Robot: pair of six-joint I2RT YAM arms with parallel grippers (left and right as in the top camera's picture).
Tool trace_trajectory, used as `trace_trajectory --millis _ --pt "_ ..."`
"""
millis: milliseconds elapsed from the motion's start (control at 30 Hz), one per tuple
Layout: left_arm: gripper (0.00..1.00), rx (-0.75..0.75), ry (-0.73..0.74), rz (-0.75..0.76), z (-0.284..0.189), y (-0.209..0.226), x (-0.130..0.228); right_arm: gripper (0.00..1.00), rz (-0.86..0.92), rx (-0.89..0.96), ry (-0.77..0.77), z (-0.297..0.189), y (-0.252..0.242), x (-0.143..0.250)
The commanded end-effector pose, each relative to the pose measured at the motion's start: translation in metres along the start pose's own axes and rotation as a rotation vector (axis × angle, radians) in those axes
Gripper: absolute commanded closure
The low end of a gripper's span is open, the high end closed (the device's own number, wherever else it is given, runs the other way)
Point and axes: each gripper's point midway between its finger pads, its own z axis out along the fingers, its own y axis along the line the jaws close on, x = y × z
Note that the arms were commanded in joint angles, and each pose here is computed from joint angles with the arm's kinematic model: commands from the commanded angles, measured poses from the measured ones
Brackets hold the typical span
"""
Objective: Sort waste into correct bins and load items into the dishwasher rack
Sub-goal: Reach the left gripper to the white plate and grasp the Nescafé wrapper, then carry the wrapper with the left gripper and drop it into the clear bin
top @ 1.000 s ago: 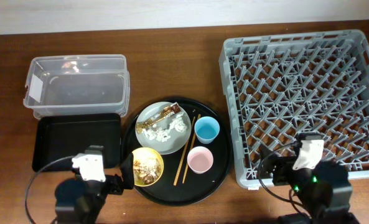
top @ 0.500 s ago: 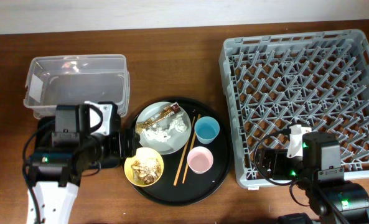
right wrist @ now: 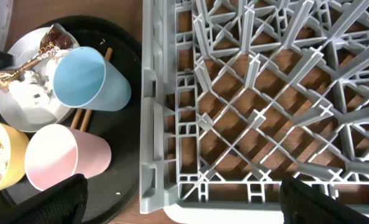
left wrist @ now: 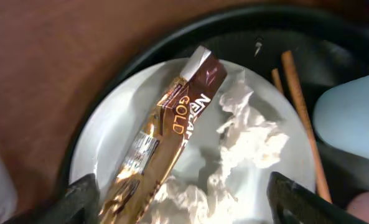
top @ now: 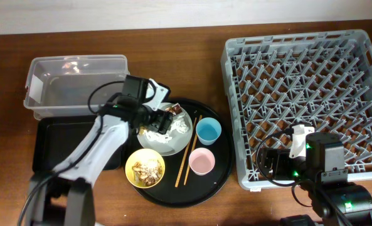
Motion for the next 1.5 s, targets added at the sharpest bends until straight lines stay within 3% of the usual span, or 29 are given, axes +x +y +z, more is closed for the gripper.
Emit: trace_trajectory --millis 0,67,167,233,267,400,467,533,567,733,1000,1233,1367,1400,1467 --pt "0.21 -0.004 0.043 0.015 0.025 0.004 0.008 0.01 -0.006 -0.013 -0.022 -0.005 0.004 -0.006" --pt "0.25 -0.022 0.080 0.010 0.044 0.010 0.017 0.01 -0.006 -0.013 -0.022 -0.005 0.004 -0.006" --pt "0.41 -0.046 0.108 0.006 0.054 0.016 0.024 0.01 -0.006 -0.013 -0.022 -0.005 0.004 -0.006" --pt "0.56 -0.067 0.108 0.008 0.053 0.020 0.024 0.01 -0.006 -0.013 -0.022 -0.005 0.004 -0.006" --pt "0.71 -0.071 0.110 0.008 0.053 0.020 0.024 0.01 -0.006 -0.013 -0.022 -0.005 0.004 -0.006" --pt "0.77 -0.072 0.108 0.008 0.053 0.020 0.024 0.01 -0.006 -0.013 -0.022 -0.005 0.004 -0.006" --pt "0.85 -0.072 0.109 0.008 0.053 0.020 0.024 0.01 -0.006 -0.013 -0.022 -0.005 0.004 -0.006" --pt "0.98 -0.074 0.097 0.010 0.053 0.021 0.021 0.01 -0.006 -0.013 -0.021 -0.005 0.004 -0.006" --pt "1.00 -0.075 0.091 0.008 0.052 0.021 0.018 0.01 -0.006 -0.013 -0.021 -0.005 0.004 -0.006" --pt "0.99 -0.111 -0.022 0.014 0.009 0.027 -0.024 0.01 -0.006 -0.013 -0.022 -0.005 0.004 -0.006" --pt "1.00 -0.334 -0.272 -0.068 -0.087 0.090 -0.067 0.01 -0.006 -0.013 -0.022 -0.005 0.004 -0.006" --pt "0.95 -0.445 -0.348 -0.197 -0.102 0.160 -0.064 0.01 -0.006 -0.013 -0.022 -0.005 0.004 -0.006" --pt "0.75 -0.454 -0.306 -0.231 -0.087 0.177 -0.050 0.01 -0.006 -0.013 -0.022 -0.005 0.004 -0.006" --pt "0.60 -0.451 -0.298 -0.232 -0.084 0.178 -0.049 0.01 -0.006 -0.013 -0.022 -0.005 0.004 -0.006" --pt "0.55 -0.451 -0.299 -0.232 -0.084 0.178 -0.049 0.01 -0.006 -0.013 -0.022 -0.005 0.004 -0.006"
